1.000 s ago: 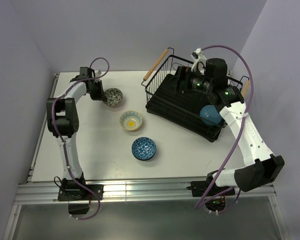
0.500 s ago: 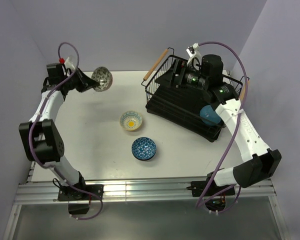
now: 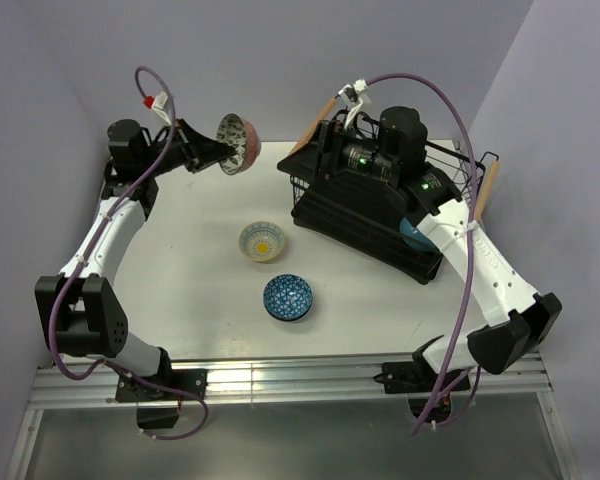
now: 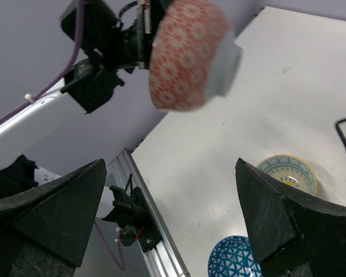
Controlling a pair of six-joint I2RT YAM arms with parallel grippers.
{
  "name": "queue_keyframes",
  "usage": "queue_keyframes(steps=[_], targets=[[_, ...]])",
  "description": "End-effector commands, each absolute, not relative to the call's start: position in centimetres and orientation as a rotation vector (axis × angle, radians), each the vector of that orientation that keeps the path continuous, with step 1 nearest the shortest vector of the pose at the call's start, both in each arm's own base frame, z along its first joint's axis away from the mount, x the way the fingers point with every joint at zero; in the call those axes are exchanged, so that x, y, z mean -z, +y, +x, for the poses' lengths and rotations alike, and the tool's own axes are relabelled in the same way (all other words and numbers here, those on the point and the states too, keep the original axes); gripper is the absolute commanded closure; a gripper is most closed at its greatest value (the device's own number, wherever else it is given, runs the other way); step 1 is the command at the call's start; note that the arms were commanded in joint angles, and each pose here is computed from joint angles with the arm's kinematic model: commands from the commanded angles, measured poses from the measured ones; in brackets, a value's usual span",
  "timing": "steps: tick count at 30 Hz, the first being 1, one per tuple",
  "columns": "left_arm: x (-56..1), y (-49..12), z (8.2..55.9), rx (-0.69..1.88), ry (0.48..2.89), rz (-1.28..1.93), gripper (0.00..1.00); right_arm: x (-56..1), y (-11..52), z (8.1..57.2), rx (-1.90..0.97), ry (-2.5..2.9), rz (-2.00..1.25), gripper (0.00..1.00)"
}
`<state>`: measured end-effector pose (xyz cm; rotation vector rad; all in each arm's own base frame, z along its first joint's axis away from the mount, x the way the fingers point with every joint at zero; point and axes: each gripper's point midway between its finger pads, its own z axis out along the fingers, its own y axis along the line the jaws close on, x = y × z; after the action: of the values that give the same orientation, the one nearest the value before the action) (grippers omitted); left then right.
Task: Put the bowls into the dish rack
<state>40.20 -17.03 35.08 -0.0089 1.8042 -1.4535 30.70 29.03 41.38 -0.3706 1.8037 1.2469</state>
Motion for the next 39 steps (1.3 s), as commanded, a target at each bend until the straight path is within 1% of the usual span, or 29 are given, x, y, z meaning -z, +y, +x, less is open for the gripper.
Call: queue_keyframes(steps=[1,5,13,26,29,30,33,36,39], targets=[[-39.1,-20.1,37.5,1.551,1.693,0.134,1.00,-44.5,30.2,29.9,-1.188,1.670,-0.480,0.00],[-39.5,-21.7,36.6,1.585,1.681,0.176,1.00,-43.8,31.6,28.9,-1.138,1.691,-0.527,0.00],[-40.4,-23.7,35.0,1.638,1.649,0.229,1.00,-44.0,31.5,30.3,-1.084,1.721,-0.418,0.00],[-40.0,-24.7,34.0,1.669,1.655,0.249,1.00,-43.4,31.9,30.5,-1.091,1.726,-0.422,0.00],[-39.9,-24.8,34.0,1.679,1.657,0.242,1.00,-43.0,32.0,30.5,-1.093,1.735,-0.421,0.04],[-40.0,-24.9,33.9,1.683,1.654,0.245,1.00,-42.9,32.0,30.5,-1.096,1.739,-0.422,0.07],[-40.1,-25.0,33.9,1.684,1.651,0.247,1.00,-42.4,32.2,30.4,-1.115,1.750,-0.425,0.13],[-40.1,-25.0,33.9,1.697,1.647,0.241,1.00,-41.9,32.6,30.2,-1.144,1.768,-0.424,0.16],[-40.2,-25.1,33.9,1.694,1.643,0.241,1.00,-41.1,32.8,30.4,-1.151,1.800,-0.410,0.16]])
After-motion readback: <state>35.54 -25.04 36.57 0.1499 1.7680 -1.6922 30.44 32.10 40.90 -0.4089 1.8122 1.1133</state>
